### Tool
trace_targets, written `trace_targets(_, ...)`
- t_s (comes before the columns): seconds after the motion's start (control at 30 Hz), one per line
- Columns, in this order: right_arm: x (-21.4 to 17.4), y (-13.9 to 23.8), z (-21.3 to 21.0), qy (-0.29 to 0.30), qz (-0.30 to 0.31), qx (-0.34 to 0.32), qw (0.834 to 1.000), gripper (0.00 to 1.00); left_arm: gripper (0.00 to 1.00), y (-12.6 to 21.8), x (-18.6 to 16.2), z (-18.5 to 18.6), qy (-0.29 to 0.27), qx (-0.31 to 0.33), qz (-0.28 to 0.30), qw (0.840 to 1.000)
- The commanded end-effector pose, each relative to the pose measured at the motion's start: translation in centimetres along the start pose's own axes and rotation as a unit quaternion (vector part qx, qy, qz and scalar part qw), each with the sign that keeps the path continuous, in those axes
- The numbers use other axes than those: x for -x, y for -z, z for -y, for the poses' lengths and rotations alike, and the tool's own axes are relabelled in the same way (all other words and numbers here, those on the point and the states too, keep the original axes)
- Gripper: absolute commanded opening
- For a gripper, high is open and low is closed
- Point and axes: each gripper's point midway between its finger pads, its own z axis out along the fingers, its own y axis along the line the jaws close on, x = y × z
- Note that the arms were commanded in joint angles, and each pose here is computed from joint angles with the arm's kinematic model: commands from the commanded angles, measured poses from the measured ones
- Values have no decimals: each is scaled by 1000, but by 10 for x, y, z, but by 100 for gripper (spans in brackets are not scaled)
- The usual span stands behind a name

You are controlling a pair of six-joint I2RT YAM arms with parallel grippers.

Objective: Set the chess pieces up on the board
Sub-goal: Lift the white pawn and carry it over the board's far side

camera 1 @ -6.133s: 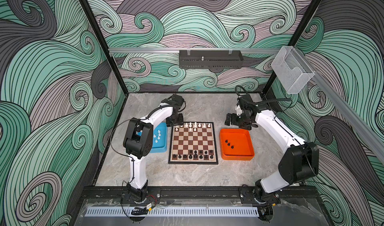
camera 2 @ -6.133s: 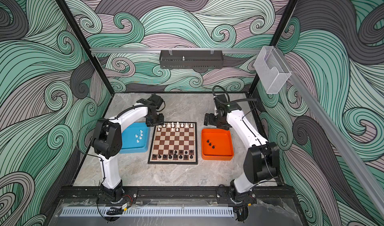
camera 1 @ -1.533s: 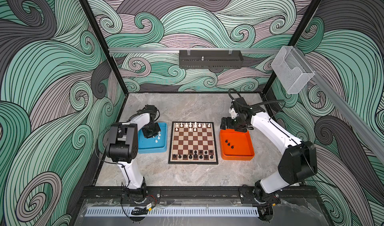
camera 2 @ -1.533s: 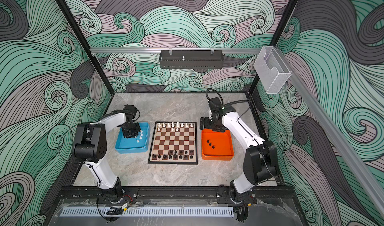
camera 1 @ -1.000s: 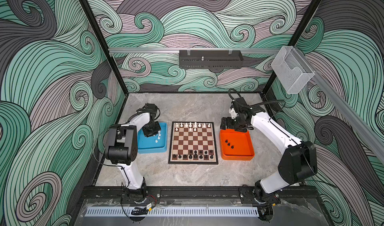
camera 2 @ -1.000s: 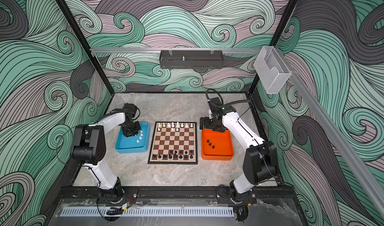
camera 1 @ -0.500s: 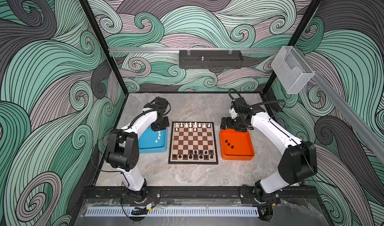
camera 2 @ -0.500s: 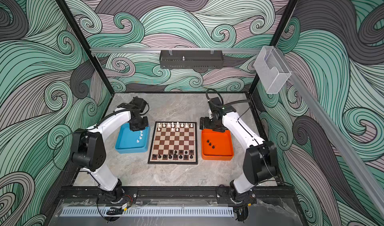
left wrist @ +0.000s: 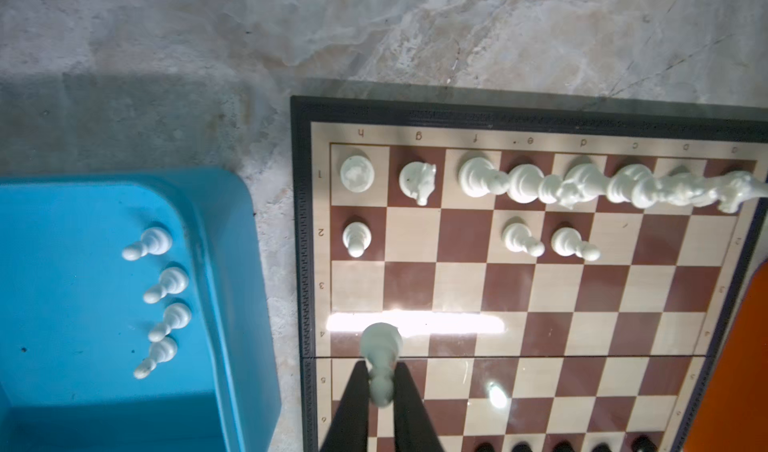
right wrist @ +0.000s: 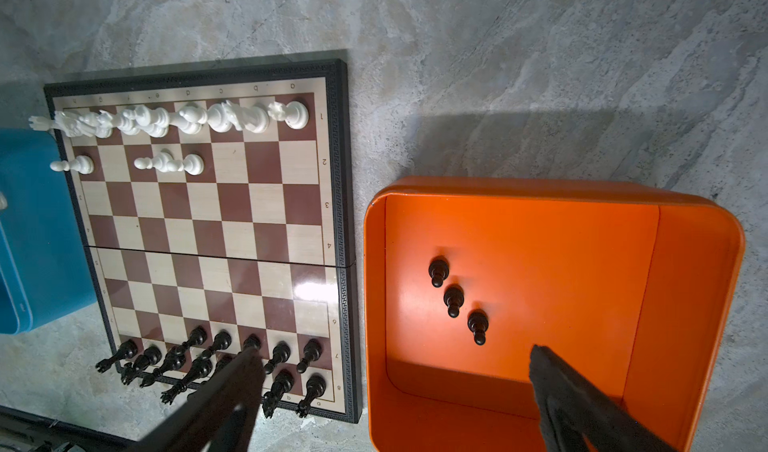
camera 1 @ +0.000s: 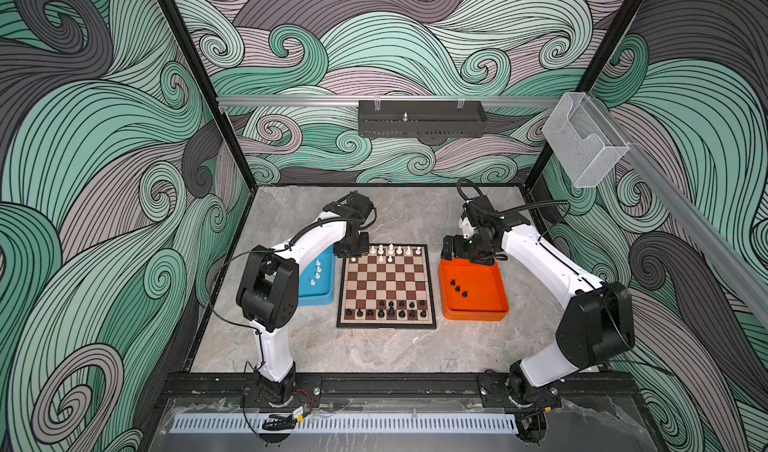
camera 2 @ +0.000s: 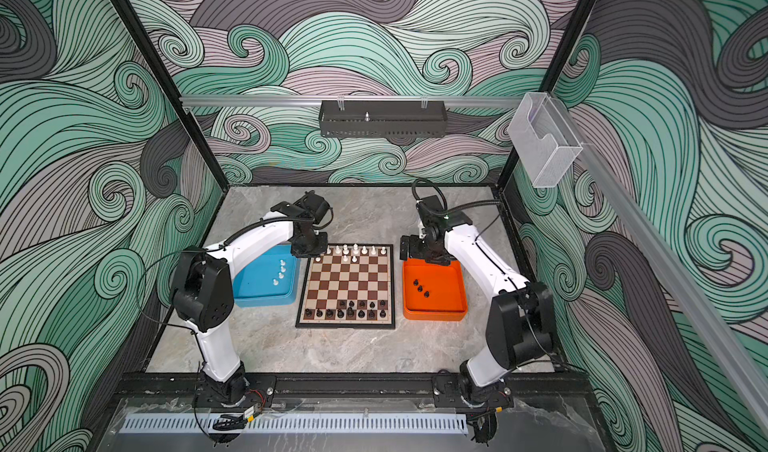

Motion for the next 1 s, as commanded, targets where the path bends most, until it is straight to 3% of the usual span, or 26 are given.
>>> trace_targets(0.0, -3, 6, 8, 2, 6, -11, 1000, 99, 14, -3, 2, 8, -2, 2, -11, 1000)
trace_targets(0.97, -3, 4, 19, -8, 2, -15, 1000, 99, 15, -47, 14, 23, -13, 13, -30, 999)
